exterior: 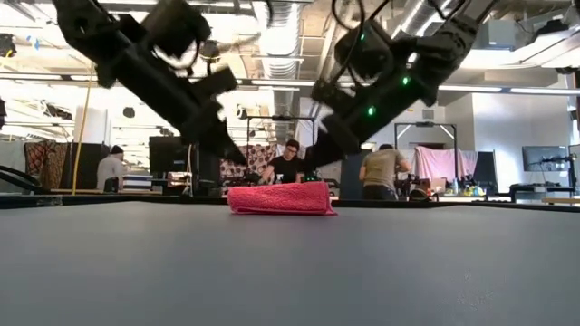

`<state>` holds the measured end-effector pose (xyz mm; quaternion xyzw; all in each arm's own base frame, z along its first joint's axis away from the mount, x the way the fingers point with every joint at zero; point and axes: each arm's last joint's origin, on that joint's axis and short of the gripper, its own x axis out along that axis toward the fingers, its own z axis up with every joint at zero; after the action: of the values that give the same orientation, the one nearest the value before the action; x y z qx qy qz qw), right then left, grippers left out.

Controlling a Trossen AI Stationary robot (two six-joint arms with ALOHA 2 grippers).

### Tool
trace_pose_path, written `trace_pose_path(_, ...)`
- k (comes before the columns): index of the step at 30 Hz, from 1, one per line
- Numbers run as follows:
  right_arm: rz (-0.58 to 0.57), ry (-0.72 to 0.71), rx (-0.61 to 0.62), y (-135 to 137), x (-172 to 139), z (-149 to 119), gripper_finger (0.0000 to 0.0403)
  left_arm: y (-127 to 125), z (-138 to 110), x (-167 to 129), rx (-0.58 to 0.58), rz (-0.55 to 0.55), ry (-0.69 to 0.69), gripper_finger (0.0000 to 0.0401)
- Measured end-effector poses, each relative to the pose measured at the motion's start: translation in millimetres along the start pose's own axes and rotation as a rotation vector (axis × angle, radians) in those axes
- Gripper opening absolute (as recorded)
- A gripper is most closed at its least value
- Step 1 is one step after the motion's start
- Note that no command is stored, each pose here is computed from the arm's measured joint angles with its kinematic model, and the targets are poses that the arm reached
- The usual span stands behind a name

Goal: Roll towel
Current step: Roll the light red towel, then move the light red towel to the middle left of the table

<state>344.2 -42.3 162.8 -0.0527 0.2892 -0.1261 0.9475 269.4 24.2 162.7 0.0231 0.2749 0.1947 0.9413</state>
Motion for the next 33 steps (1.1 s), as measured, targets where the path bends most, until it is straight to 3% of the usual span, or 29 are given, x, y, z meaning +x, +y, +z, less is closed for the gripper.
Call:
trace_pose_path(7,0.008,0.104,-0.01,6,23,-27,0.0079,-3,-30,29,-0.033,0.035,0.13,0.0001)
trace_pose_path(13,0.005,0.108,-0.035,5,25,-28,0.0079,-2,-31,30,-0.044,0.049,0.13,0.0001)
trace_pose_path(23,-0.012,-0.037,-0.058,-7,-18,14,0.0079,10,11,-10,-0.058,0.035,-0.058,0.0001)
trace_pose_path(28,0.009,-0.017,-0.005,-9,-57,29,0.0079,16,27,-27,-0.012,0.034,-0.145,0.0011)
trace_pose_path(33,0.055,0.053,0.072,1,-86,30,0.0079,34,56,-18,-0.016,0.011,-0.13,0.0054)
